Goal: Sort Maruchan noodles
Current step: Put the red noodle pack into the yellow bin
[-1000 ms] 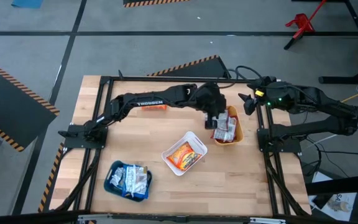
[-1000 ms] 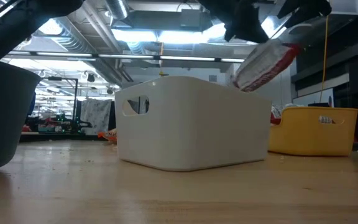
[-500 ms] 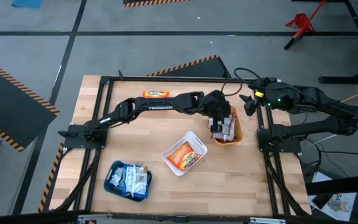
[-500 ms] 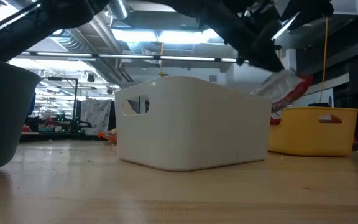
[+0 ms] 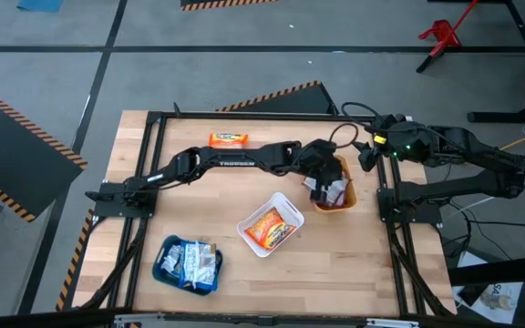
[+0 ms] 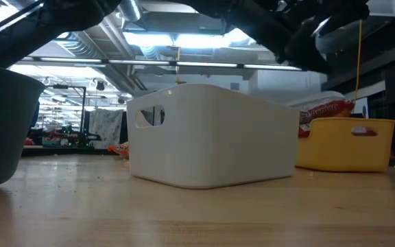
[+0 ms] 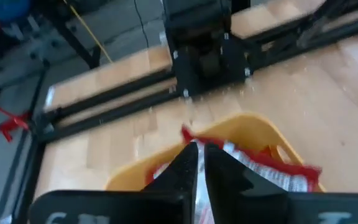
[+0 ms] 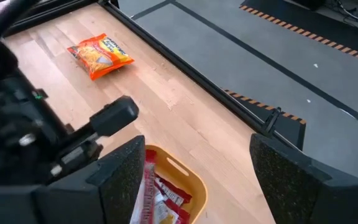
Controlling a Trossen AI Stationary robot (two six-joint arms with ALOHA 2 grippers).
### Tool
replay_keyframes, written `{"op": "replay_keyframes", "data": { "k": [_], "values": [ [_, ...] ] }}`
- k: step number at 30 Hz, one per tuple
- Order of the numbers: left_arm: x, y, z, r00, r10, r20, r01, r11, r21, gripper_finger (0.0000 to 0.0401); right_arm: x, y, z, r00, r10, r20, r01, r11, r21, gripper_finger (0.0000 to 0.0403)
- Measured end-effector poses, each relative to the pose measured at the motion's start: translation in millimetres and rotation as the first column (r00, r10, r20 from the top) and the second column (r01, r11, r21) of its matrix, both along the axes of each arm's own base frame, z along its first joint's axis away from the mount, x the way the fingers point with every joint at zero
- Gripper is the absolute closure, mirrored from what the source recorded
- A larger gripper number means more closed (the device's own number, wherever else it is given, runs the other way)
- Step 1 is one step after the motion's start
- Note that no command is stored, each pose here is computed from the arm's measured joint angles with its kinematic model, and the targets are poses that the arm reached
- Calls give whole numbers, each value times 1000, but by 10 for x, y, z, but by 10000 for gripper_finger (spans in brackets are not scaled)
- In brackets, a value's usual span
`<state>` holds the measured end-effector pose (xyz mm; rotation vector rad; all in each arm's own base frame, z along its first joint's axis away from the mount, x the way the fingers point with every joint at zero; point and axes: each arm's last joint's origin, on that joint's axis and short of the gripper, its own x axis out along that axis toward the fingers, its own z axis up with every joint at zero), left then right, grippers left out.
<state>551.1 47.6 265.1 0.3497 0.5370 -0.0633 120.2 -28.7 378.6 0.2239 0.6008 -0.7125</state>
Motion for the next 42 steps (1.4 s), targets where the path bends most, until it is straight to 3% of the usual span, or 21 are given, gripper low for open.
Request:
{"op": "replay_keyframes", "data": {
  "k": [5,9,14,16,19,23,28,36,39,42],
  "values": [
    [63,-50,-134,1000,-16,-3,16,1000,5,358,-1,2,-3,1000,4,-3,-4,1000,4,126],
    [34,-58,-115,990,136,-23,-135,989,55,349,0,13,-14,999,36,-8,-36,999,33,126],
    [-268,-22,527,950,310,43,-313,938,146,351,-21,19,-40,998,46,-43,-44,998,47,126],
    [-481,-11,828,935,352,39,-354,929,108,355,-21,18,-41,998,45,-45,-43,998,48,126],
    [-767,6,977,904,417,-97,-421,907,-22,367,-21,17,-40,998,42,-44,-40,998,44,126],
    [-947,21,841,840,425,-338,-492,859,-144,395,-21,14,-38,998,34,-47,-32,999,31,126],
    [-811,-92,380,814,354,-461,-470,867,-165,400,-24,12,-38,997,40,-59,-40,999,15,126],
    [-725,-151,-220,785,305,-540,-470,861,-196,400,-25,12,-39,997,42,-62,-41,999,15,126],
    [-671,-171,-315,818,289,-497,-450,860,-241,401,-25,12,-39,997,42,-62,-41,999,15,126],
    [-683,-182,-375,814,245,-527,-447,844,-298,401,-25,12,-39,997,42,-62,-41,999,14,126]
  ]
}}
